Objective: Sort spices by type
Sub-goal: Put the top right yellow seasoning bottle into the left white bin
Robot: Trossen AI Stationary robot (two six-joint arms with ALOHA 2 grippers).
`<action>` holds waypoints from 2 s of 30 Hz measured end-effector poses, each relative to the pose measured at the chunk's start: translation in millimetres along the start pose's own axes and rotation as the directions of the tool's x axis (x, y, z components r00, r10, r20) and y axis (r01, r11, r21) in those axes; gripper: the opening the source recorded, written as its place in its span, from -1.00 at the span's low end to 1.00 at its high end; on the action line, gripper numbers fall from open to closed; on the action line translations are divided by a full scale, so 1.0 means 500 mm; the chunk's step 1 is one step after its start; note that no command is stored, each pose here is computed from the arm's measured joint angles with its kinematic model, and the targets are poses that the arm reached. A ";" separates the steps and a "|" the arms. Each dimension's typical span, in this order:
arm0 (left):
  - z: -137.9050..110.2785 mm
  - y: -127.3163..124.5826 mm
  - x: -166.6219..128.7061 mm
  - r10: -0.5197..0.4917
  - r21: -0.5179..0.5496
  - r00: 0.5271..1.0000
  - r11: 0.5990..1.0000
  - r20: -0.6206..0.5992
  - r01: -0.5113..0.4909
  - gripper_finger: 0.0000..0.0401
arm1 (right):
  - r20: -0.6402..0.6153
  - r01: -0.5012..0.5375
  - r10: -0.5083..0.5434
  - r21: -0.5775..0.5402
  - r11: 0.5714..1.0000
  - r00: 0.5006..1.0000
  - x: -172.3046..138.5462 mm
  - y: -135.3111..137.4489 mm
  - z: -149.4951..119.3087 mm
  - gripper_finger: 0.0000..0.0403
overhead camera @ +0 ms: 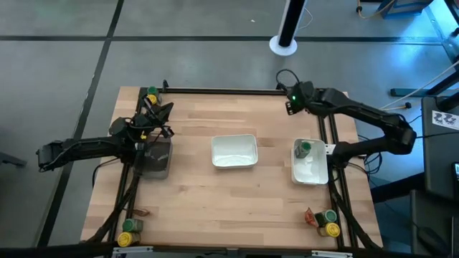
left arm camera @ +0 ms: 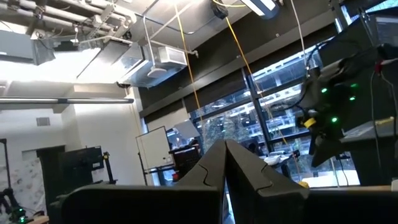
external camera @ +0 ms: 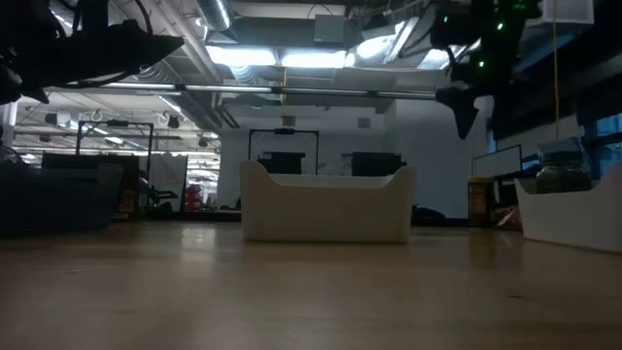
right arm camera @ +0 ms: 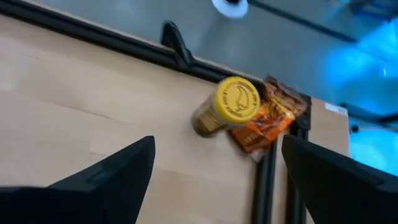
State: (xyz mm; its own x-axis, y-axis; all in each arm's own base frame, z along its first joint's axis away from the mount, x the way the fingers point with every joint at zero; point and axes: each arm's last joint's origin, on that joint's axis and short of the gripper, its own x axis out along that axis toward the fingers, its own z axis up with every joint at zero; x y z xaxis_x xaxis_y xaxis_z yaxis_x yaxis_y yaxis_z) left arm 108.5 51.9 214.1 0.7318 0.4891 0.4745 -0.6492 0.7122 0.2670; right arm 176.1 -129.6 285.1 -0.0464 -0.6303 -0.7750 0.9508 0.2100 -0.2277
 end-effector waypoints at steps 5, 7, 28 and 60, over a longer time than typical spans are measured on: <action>0.000 0.000 0.000 0.000 0.000 1.000 1.000 0.000 0.000 -0.99 | -0.082 0.027 -0.026 0.022 0.999 0.996 0.046 -0.018 0.019 0.73; 0.000 0.000 0.000 0.000 0.000 1.000 1.000 0.000 0.000 -0.99 | -0.097 0.024 -0.020 0.039 0.999 0.995 0.060 -0.024 0.027 0.73; 0.000 0.000 0.000 0.000 0.005 1.000 1.000 0.000 0.000 -0.99 | -0.222 0.076 -0.049 0.115 0.990 0.974 0.177 -0.052 0.060 0.73; 0.000 0.000 0.000 0.000 0.005 1.000 1.000 0.000 0.000 -0.99 | -0.230 0.015 0.013 0.121 0.993 0.973 0.243 -0.031 0.073 0.73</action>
State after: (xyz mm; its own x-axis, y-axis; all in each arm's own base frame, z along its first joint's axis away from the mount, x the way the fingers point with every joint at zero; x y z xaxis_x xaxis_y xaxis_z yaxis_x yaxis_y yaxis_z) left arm 108.5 51.9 214.0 0.7318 0.4891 0.4746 -0.6503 0.7096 0.2714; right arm 166.6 -236.8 215.7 -0.1029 -0.4391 -0.8925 0.9800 0.1088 -0.1665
